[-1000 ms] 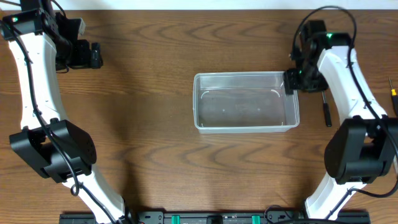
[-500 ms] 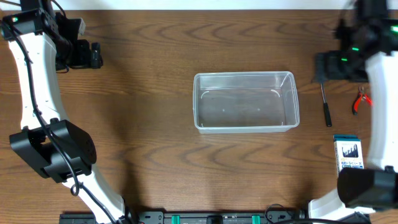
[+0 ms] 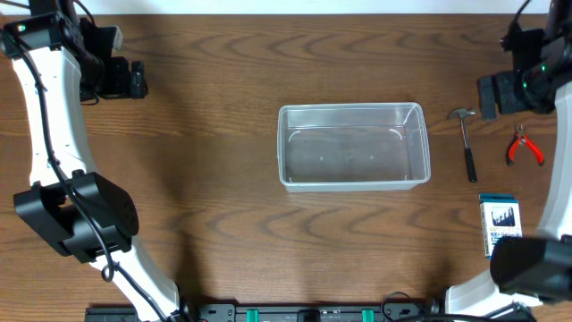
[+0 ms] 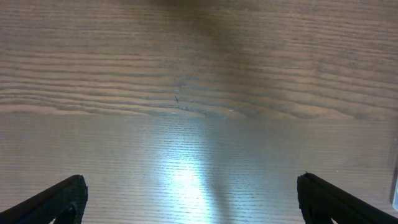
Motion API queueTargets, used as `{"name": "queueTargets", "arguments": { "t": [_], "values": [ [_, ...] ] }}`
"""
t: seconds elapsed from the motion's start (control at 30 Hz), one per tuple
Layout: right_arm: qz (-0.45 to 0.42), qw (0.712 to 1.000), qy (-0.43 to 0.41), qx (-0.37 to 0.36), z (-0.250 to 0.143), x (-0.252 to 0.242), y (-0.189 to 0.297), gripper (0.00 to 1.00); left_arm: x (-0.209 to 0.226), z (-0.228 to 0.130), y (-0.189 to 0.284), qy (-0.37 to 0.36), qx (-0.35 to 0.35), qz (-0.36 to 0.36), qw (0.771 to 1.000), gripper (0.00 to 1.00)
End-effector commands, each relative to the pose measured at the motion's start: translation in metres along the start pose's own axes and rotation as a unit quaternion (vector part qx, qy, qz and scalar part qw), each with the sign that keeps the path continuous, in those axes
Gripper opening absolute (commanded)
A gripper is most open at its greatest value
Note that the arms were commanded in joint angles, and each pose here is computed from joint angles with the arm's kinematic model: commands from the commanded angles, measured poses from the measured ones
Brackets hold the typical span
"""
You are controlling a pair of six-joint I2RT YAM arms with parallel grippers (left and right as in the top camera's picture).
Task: Pack container
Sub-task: 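Move the right gripper right over the claw hammer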
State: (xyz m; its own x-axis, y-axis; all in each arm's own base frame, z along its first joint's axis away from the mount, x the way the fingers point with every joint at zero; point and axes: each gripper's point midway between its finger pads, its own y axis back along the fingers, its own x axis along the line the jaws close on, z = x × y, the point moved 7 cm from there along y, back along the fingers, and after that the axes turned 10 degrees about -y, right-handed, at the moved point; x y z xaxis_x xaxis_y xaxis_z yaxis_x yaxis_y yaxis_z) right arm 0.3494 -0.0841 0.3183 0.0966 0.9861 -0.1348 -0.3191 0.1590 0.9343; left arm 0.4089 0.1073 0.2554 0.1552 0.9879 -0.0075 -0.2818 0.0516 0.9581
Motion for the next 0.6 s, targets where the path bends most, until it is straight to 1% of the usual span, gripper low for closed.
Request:
{"name": "queueTargets", "arguments": {
  "t": [0.0,0.13,0.33,0.57],
  "values": [
    [0.015,0.999,0.032,0.032,0.007,-0.010,-0.036,0.99,0.000,-0.002,-0.006,0.004,0.007,-0.010,1.000,0.98],
    [0.028,0.996,0.027,0.084,0.007,-0.013,-0.075,0.99,0.000,-0.002,-0.006,0.004,0.007,-0.010,1.000,0.98],
    [0.040,0.990,0.035,0.132,0.005,-0.011,-0.118,0.99,0.000,-0.002,-0.006,0.004,0.007,-0.010,1.000,0.98],
    [0.041,0.981,-0.027,0.187,-0.003,-0.007,-0.149,0.99,0.000,-0.002,-0.006,0.004,0.007,-0.010,1.000,0.98]
  ]
}}
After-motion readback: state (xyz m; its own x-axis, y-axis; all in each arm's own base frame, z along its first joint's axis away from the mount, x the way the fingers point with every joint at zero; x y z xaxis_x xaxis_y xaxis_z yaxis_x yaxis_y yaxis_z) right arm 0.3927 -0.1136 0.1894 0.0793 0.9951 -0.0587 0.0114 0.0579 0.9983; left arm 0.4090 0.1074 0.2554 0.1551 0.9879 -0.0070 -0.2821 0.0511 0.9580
